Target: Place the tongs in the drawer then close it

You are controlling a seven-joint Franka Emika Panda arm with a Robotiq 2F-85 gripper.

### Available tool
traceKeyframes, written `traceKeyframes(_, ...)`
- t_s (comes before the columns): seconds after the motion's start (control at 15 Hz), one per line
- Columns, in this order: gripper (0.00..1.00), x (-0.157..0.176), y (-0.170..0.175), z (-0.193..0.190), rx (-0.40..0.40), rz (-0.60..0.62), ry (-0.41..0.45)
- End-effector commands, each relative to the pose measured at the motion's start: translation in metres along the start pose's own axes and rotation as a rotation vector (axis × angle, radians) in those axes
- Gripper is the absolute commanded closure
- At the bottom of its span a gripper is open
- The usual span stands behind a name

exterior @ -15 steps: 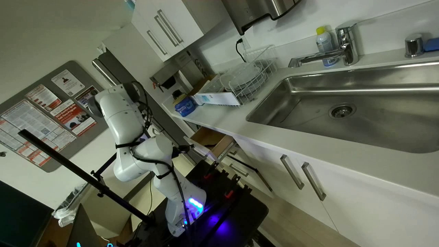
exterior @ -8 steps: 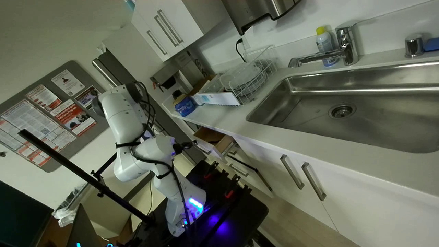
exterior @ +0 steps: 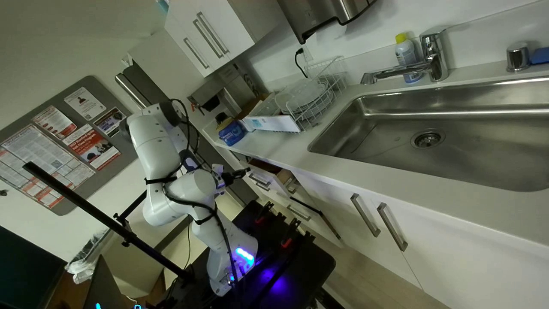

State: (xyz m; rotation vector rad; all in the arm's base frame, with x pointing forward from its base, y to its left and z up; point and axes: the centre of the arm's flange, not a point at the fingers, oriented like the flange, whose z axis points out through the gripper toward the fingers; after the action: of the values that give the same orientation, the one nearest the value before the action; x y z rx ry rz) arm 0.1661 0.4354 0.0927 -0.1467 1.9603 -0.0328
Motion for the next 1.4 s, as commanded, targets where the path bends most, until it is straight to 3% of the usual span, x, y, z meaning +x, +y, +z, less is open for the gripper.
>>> traceKeyframes(0.0,1.0,-0.01,-0.011,0.031,0.008,-0.042,-0.024)
traceKeyframes(0.4,1.0,-0.017,-0.031,0.077,0.035,-0.085,-0.036)
traceKeyframes(0.67,1.0,-0.017,-0.035,0.079,0.054,-0.1,-0.033)
traceKeyframes(0.93,1.0,-0.022,-0.015,0.028,0.084,-0.09,0.016)
traceKeyframes(1.33,1.0,-0.057,-0.004,-0.058,0.282,-0.076,0.081)
